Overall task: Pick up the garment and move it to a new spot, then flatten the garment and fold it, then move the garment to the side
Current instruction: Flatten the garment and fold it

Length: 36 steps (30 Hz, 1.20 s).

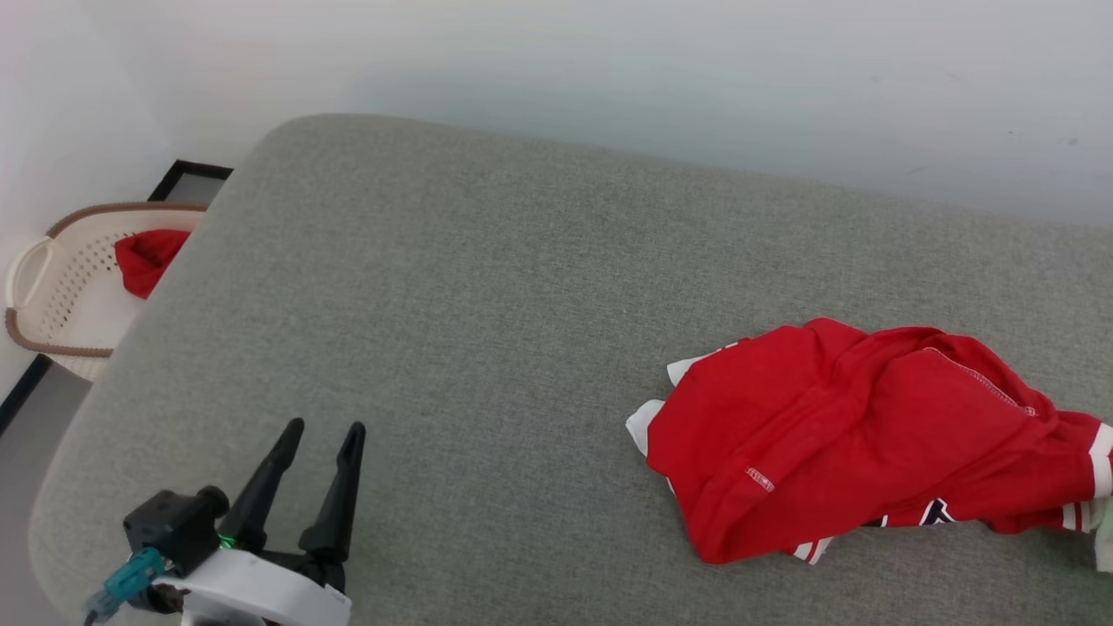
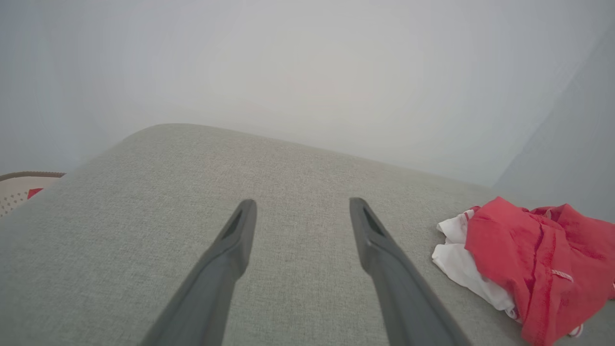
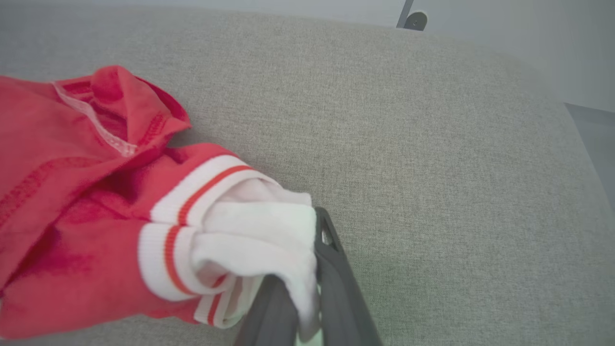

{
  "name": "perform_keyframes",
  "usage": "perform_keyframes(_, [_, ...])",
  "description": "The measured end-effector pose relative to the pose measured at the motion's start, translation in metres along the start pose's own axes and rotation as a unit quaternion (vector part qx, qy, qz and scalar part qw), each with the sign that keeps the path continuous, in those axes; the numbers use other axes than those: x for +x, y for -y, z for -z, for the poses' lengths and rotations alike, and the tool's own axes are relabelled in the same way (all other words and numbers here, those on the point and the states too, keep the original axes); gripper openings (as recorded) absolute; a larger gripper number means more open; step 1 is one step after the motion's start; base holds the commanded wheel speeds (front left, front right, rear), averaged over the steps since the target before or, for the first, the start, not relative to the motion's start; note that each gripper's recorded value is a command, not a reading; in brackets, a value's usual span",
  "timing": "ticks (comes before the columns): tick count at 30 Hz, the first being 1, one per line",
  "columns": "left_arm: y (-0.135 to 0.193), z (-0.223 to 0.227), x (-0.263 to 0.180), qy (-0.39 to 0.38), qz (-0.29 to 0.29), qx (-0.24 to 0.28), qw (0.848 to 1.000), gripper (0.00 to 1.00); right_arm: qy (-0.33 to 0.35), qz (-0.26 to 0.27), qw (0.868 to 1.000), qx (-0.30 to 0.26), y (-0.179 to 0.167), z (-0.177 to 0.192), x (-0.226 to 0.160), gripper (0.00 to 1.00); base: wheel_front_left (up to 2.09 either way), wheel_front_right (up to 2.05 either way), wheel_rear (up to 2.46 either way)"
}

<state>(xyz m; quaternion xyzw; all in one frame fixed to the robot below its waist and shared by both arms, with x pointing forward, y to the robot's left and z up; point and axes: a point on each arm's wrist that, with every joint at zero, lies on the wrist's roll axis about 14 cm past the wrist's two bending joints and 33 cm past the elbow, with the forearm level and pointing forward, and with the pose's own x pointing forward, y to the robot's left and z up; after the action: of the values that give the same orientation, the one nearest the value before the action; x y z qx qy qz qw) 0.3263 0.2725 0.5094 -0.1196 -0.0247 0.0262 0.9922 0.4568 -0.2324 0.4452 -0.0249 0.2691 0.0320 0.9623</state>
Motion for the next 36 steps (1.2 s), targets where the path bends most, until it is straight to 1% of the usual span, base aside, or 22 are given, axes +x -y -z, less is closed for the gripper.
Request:
perform_keyframes(1, [0.001,0.0,0.001,-0.001,0.002,0.0,1.0,1.0,0.001,0.0,1.0,0.0,0.0,0.0,0.001,0.48,0.0,0.0,0.0])
perform_keyframes(2, [0.003,0.0,0.002,0.0,0.005,0.0,1.0,1.0,0.007,-0.001,1.0,0.0,-0.001,-0.002,0.002,0.95,0.0,0.0,0.0])
perform_keyframes(3, [0.004,0.0,0.003,0.0,0.007,0.001,1.0,1.0,0.01,-0.002,1.0,0.0,-0.002,-0.003,0.002,1.0,0.0,0.0,0.0])
perform_keyframes(8, [0.011,-0.002,0.009,0.002,0.022,0.004,1.0,1.0,0.033,-0.008,0.999,0.002,-0.006,-0.011,-0.002,1.0,0.0,0.0,0.0])
perform_keyframes(11, [0.018,-0.007,0.014,0.008,0.038,0.007,0.999,1.0,0.062,-0.012,0.998,0.003,-0.009,-0.023,-0.01,1.0,0.0,0.0,0.0])
perform_keyframes(16, [0.037,-0.017,0.025,0.012,0.071,0.011,0.997,1.0,0.118,-0.018,0.993,0.009,-0.013,-0.045,-0.028,1.0,0.0,0.0,0.0])
perform_keyframes(21, [0.06,-0.028,0.04,0.011,0.106,0.007,0.994,1.0,0.146,-0.011,0.989,0.022,-0.01,-0.048,-0.05,1.0,0.0,0.0,0.0])
perform_keyframes(29, [0.104,-0.029,0.06,-0.039,0.166,-0.013,0.985,1.0,0.184,0.002,0.981,0.056,-0.008,-0.04,-0.088,1.0,0.0,0.0,0.0])
perform_keyframes(33, [0.126,-0.016,0.067,-0.101,0.188,-0.037,0.976,1.0,0.196,0.015,0.977,0.08,-0.005,-0.032,-0.103,1.0,0.0,0.0,0.0])
perform_keyframes(36, [0.142,-0.01,0.073,-0.146,0.205,-0.041,0.967,1.0,0.199,0.024,0.975,0.093,-0.002,-0.024,-0.112,1.0,0.0,0.0,0.0])
